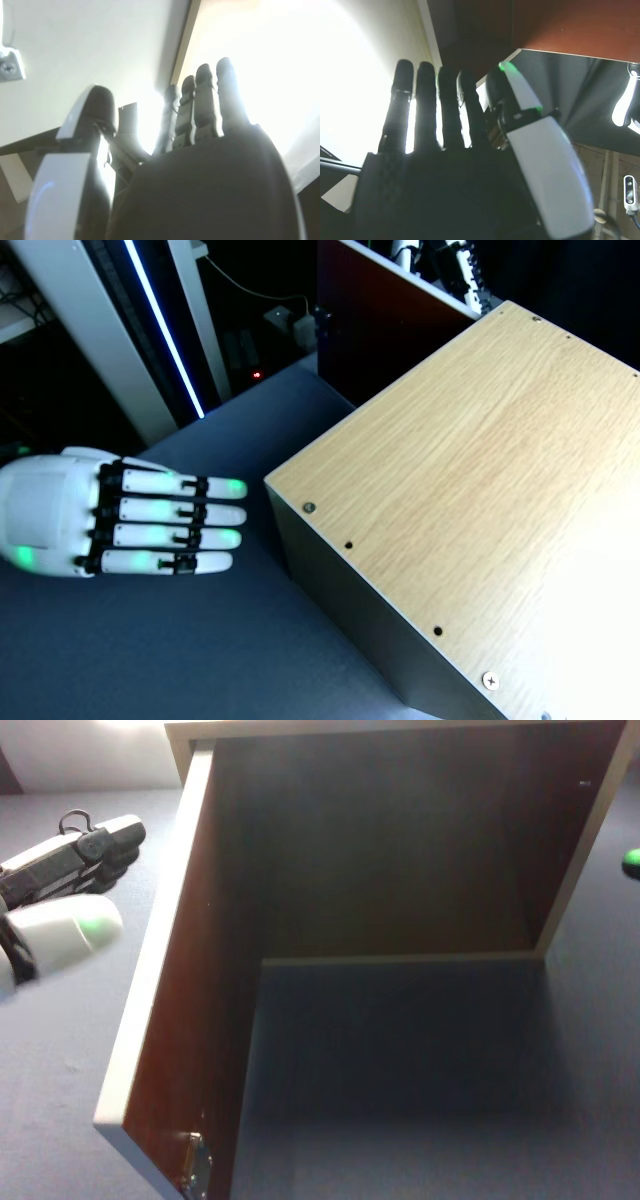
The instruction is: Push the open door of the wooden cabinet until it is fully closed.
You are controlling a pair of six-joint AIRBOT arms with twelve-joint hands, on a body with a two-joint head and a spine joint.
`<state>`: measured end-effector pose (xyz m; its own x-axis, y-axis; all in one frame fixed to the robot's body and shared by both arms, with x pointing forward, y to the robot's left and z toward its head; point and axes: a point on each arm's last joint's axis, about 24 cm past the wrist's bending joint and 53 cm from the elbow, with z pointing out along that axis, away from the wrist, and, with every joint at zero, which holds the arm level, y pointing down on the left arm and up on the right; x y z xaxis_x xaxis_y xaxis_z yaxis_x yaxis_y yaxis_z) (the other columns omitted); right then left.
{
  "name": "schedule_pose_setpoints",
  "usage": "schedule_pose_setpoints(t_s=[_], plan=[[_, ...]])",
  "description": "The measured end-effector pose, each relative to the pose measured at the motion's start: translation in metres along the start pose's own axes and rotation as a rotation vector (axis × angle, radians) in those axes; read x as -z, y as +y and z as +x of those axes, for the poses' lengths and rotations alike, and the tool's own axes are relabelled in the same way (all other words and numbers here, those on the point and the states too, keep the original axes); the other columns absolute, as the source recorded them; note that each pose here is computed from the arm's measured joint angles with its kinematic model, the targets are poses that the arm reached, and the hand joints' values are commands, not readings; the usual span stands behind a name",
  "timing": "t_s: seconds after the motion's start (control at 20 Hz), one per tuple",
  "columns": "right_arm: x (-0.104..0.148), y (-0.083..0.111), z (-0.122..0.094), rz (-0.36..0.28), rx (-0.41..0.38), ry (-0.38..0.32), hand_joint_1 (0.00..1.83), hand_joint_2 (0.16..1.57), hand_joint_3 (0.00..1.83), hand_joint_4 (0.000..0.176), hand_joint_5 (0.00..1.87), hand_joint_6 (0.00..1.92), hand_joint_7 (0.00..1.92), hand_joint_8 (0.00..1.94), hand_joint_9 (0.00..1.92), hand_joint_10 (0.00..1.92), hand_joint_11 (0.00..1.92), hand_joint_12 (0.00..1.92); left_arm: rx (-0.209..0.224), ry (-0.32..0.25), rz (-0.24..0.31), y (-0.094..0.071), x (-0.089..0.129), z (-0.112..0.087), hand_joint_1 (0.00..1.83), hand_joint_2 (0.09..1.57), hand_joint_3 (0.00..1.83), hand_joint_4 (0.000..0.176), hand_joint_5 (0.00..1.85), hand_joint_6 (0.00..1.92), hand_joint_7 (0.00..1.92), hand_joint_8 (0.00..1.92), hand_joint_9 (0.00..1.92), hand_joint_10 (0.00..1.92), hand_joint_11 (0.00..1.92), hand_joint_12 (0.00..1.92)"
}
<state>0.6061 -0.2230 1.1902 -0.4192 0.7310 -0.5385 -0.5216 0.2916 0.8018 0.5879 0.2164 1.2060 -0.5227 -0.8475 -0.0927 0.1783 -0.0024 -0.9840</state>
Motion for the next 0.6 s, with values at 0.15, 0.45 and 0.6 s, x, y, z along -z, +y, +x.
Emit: schedule_pose_setpoints(t_s=[0.15, 0.45, 0.6], plan=[[0.000, -0.001, 0.001, 0.002, -0.002, 0.000, 0.46, 1.38, 0.00, 0.000, 0.41, 0.00, 0.41, 0.00, 0.34, 0.00, 0.03, 0.60, 0.001, 0.002, 0.001, 0.000, -0.001, 0.001, 0.00, 1.30, 0.01, 0.000, 0.10, 0.00, 0.15, 0.01, 0.15, 0.00, 0.13, 0.09], [0.000, -0.001, 0.000, 0.003, -0.001, 0.000, 0.47, 1.39, 0.00, 0.000, 0.41, 0.00, 0.42, 0.00, 0.35, 0.00, 0.04, 0.60, -0.018, 0.083, 0.004, 0.000, -0.003, 0.021, 0.00, 1.36, 0.00, 0.019, 0.12, 0.01, 0.17, 0.01, 0.18, 0.01, 0.11, 0.05], [0.000, -0.002, 0.000, 0.005, -0.001, 0.000, 0.42, 1.38, 0.00, 0.000, 0.41, 0.00, 0.41, 0.00, 0.34, 0.00, 0.02, 0.60, -0.021, 0.093, -0.001, 0.001, -0.004, 0.024, 0.00, 1.36, 0.00, 0.030, 0.12, 0.01, 0.15, 0.00, 0.14, 0.00, 0.08, 0.04]])
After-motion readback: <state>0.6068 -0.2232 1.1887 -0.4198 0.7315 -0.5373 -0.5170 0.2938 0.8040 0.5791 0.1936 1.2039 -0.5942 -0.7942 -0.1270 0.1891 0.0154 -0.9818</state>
